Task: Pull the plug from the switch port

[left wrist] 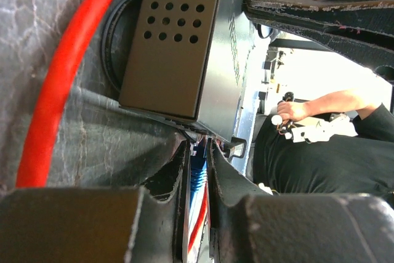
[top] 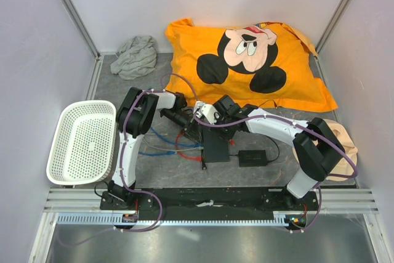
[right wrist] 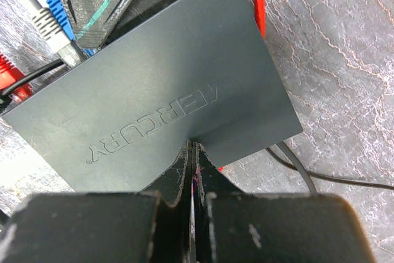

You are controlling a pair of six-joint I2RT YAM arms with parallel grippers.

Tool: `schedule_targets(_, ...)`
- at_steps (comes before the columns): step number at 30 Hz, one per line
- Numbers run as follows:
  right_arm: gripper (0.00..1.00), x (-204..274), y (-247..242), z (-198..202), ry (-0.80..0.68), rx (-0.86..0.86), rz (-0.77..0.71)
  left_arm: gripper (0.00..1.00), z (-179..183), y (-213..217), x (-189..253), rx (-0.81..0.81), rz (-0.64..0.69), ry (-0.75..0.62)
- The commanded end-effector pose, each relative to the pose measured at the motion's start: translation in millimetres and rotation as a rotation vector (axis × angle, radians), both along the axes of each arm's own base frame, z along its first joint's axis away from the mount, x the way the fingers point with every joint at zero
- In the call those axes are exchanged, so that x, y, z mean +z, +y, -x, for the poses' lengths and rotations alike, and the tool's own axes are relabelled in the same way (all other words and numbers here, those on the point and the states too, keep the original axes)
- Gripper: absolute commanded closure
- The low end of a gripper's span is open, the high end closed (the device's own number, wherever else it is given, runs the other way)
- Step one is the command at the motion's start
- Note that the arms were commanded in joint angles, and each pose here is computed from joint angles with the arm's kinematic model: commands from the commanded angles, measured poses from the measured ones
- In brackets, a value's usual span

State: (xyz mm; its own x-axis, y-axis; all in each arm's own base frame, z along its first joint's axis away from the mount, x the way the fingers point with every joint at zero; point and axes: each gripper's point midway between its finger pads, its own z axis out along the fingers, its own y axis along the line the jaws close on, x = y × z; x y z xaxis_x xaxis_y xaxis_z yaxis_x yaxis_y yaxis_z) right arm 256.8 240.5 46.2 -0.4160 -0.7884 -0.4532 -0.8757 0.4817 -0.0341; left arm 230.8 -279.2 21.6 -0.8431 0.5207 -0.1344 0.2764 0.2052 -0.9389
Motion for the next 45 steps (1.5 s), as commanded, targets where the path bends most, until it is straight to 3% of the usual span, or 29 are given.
schedule_targets(1,1.0,-38,-33,26,0.114,-0.005,0.153,0.98,14,21,-17,-0.036,-0.118,-0.02)
schedule_targets(27,1.0,-40,-31,24,0.12,-0.005,0.154,0.98,-13,49,-12,0.027,-0.162,-0.082)
schedule_targets(37,1.0,-40,-29,24,0.125,-0.008,0.152,0.98,-81,73,45,0.119,-0.139,-0.299)
schedule_targets(42,1.0,-40,-26,21,0.119,-0.004,0.146,0.98,-88,91,70,0.097,-0.129,-0.327)
schedule_targets(45,1.0,-38,-25,19,0.108,-0.003,0.147,0.98,-70,104,72,0.024,-0.162,-0.268)
